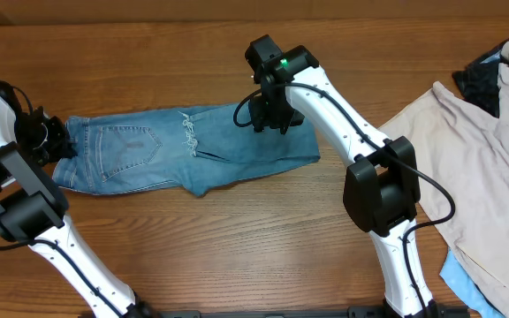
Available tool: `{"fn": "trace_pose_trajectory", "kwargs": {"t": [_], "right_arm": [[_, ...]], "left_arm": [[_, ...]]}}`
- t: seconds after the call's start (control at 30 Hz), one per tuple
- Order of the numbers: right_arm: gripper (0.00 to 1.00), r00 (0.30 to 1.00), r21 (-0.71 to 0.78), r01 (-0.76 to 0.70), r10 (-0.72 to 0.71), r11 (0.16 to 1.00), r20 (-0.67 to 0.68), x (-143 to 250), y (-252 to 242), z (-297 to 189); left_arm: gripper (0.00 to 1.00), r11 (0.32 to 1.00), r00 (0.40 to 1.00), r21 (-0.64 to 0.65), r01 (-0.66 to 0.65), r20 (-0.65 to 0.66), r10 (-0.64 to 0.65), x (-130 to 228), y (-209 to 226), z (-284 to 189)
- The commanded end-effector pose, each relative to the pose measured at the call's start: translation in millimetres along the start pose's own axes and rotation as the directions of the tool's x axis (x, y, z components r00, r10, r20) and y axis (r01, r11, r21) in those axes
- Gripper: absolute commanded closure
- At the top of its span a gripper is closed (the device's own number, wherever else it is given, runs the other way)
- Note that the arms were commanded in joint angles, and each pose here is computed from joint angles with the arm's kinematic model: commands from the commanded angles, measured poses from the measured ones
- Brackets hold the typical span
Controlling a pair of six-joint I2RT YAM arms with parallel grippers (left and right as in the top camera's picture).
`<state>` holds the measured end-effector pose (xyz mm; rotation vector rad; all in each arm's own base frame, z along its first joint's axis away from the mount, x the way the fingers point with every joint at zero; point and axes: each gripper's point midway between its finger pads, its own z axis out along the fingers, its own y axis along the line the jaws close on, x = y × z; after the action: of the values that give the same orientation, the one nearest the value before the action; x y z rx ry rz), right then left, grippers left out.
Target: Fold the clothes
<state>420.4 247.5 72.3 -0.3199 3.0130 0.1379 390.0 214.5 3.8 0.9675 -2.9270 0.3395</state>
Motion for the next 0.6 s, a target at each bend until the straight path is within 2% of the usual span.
{"fn": "trace_pose_trajectory", "kwargs": {"t": [0.0,0.17,0.33,0.43,0.57], "right_arm": [[0.39,0.998,0.048,-0.041,0.038,0.998,0.051,-12.3,-13.4,-7.4],[0.38,0.987,0.082,-0.145,0.138,0.986,0.084,-24.5,-48.1,-10.6],[0.37,0.973,0.087,-0.222,0.215,0.971,0.084,-29.8,-86.7,-12.6],[0.37,0.978,0.045,-0.202,0.199,0.978,0.069,-31.4,-93.3,-12.5],[0.37,0.981,-0.002,-0.183,0.182,0.983,0.059,-32.5,-89.5,-12.0]], "left_arm": [[0.96,0.998,0.999,-0.02,0.054,-0.002,-0.054,-5.9,20.6,-5.0],[0.96,0.994,0.981,-0.001,0.107,0.165,-0.106,-29.0,37.2,-73.8],[0.96,0.988,0.919,0.033,0.152,0.363,-0.154,-44.9,48.0,-156.8],[0.96,0.989,0.886,0.097,0.115,0.44,-0.147,-45.2,32.4,-198.0],[0.96,0.984,0.869,0.178,0.006,0.485,-0.093,-29.8,-14.3,-237.6]]}}
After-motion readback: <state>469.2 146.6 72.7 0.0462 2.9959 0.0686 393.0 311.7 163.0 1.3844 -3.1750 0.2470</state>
